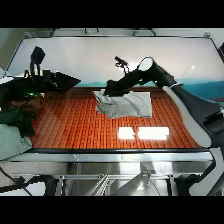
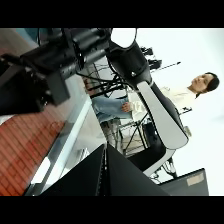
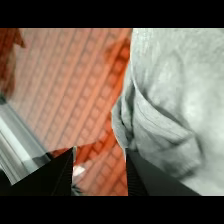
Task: Fold the shirts.
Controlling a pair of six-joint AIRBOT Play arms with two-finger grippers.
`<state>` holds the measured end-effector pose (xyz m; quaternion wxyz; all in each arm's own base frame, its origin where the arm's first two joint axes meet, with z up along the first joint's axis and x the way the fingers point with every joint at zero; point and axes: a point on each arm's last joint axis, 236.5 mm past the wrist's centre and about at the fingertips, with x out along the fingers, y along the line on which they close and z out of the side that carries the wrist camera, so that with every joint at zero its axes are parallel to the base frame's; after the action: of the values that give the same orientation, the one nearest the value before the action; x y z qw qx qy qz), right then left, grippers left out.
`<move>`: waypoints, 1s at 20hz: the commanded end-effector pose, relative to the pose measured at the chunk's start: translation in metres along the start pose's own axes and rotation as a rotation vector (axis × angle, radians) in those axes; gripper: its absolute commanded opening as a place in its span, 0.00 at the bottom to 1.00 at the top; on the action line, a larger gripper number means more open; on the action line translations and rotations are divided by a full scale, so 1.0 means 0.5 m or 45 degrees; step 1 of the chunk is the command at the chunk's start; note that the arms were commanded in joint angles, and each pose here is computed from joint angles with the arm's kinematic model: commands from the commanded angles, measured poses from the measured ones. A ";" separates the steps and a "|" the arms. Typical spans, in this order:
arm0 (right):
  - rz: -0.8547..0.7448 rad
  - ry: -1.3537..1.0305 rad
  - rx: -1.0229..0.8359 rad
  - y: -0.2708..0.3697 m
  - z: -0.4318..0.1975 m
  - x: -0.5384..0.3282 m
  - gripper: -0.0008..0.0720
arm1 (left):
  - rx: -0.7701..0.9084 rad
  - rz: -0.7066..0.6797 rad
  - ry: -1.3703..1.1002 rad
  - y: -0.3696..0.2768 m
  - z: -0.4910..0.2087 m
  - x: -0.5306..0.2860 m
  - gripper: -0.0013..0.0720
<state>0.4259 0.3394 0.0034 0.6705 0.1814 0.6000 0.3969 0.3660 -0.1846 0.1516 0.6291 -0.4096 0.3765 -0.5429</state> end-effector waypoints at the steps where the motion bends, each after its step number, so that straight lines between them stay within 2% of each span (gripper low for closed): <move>1: 0.035 0.074 0.050 -0.043 -0.031 -0.148 0.51 | 0.009 -0.013 -0.035 -0.004 0.003 -0.030 0.04; 3: 0.013 0.030 0.133 -0.088 -0.038 -0.247 0.51 | 0.025 -0.024 -0.033 -0.007 0.001 -0.038 0.04; 6: -0.246 -0.049 0.287 -0.226 -0.094 -0.359 0.51 | 0.027 -0.045 -0.012 -0.015 -0.007 -0.038 0.04; 7: -0.299 -0.103 0.346 -0.270 -0.107 -0.379 0.56 | 0.027 -0.050 -0.006 -0.017 -0.009 -0.037 0.04; 8: -0.306 -0.146 0.412 -0.305 -0.119 -0.384 0.91 | 0.026 -0.059 0.008 -0.021 -0.013 -0.033 0.04; 9: -0.301 -0.164 0.453 -0.333 -0.130 -0.378 0.98 | 0.026 -0.070 0.021 -0.025 -0.018 -0.028 0.04; 12: -0.243 -0.151 0.497 -0.385 -0.156 -0.321 0.98 | 0.029 -0.124 0.028 -0.044 -0.020 -0.012 0.04; 17: -0.119 -0.151 0.523 -0.425 -0.143 -0.238 0.98 | 0.072 -0.471 -0.012 -0.170 -0.009 -0.030 0.04; 20: -0.094 -0.095 0.534 -0.431 -0.157 -0.196 0.98 | 0.086 -0.541 -0.035 -0.194 -0.003 -0.041 0.04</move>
<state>0.4241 0.1040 -0.0872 0.6644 0.3018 0.6466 0.2224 0.3316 -0.1779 0.2207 0.5425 -0.4521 0.2874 -0.6470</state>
